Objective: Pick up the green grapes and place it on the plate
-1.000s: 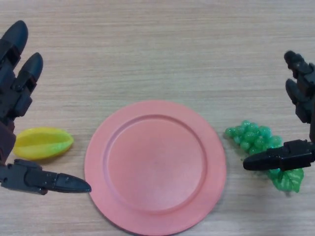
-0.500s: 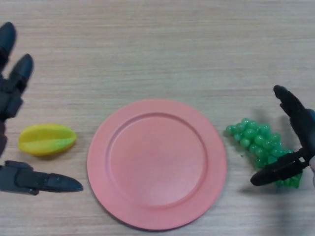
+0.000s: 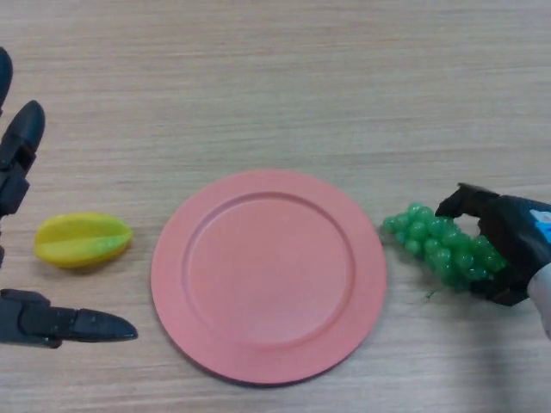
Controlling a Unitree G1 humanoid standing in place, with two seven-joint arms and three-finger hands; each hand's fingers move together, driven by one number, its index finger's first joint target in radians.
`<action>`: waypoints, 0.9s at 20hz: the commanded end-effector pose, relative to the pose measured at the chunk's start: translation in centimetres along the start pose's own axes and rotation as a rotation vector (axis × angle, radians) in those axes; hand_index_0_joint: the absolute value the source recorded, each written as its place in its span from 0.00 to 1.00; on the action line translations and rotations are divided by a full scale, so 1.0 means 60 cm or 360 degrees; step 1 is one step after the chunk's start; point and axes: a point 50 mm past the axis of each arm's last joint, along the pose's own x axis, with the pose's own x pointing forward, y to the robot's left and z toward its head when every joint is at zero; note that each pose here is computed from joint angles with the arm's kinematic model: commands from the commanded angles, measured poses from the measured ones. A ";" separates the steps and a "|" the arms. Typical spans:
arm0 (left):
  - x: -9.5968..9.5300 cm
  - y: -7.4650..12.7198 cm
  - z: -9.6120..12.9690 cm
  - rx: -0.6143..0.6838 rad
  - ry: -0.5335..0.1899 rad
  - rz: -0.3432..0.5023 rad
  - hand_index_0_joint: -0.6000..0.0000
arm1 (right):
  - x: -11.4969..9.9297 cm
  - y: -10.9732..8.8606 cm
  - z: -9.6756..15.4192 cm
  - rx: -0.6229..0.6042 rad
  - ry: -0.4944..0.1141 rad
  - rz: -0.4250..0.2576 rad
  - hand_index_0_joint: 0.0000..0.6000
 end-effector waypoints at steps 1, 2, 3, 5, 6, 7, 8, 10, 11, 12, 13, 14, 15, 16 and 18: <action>-0.008 0.009 0.052 0.0142 -0.0359 0.0023 1.00 | -0.005 -0.067 -0.002 -0.0033 -0.0018 -0.0163 1.00; -0.008 0.009 0.052 0.0141 -0.0361 0.0025 1.00 | -0.007 -0.077 0.005 -0.0012 -0.0039 -0.0191 1.00; -0.009 0.009 0.052 0.0141 -0.0359 0.0025 1.00 | -0.012 -0.094 0.019 0.0028 -0.0069 -0.0245 1.00; -0.009 0.009 0.051 0.0142 -0.0357 0.0027 1.00 | -0.021 -0.118 0.049 0.0118 -0.0129 -0.0303 1.00; -0.009 0.009 0.051 0.0144 -0.0355 0.0027 1.00 | -0.024 -0.127 0.063 0.0162 -0.0162 -0.0312 1.00; -0.008 0.009 0.051 0.0150 -0.0355 0.0029 1.00 | -0.030 -0.141 0.088 0.0227 -0.0226 -0.0325 1.00; -0.008 0.009 0.051 0.0153 -0.0358 0.0032 1.00 | -0.032 -0.149 0.105 0.0280 -0.0268 -0.0326 1.00; -0.007 0.009 0.050 0.0148 -0.0360 0.0032 1.00 | -0.039 -0.169 0.151 0.0397 -0.0373 -0.0329 1.00; -0.008 0.010 0.051 0.0140 -0.0361 0.0034 1.00 | -0.042 -0.181 0.185 0.0430 -0.0458 -0.0324 1.00; -0.007 0.011 0.051 0.0138 -0.0361 0.0035 1.00 | -0.044 -0.188 0.197 0.0470 -0.0490 -0.0335 1.00; -0.008 0.012 0.051 0.0131 -0.0357 0.0034 1.00 | -0.048 -0.199 0.223 0.0503 -0.0572 -0.0349 1.00; -0.008 0.013 0.051 0.0129 -0.0356 0.0034 1.00 | -0.050 -0.201 0.232 0.0521 -0.0591 -0.0341 1.00; -0.008 0.016 0.051 0.0124 -0.0353 0.0041 1.00 | -0.055 -0.206 0.248 0.0573 -0.0633 -0.0323 1.00; -0.009 0.017 0.050 0.0122 -0.0350 0.0043 1.00 | -0.058 -0.209 0.255 0.0585 -0.0658 -0.0330 1.00; -0.010 0.019 0.050 0.0126 -0.0345 0.0049 1.00 | -0.070 -0.216 0.267 0.0681 -0.0705 -0.0360 1.00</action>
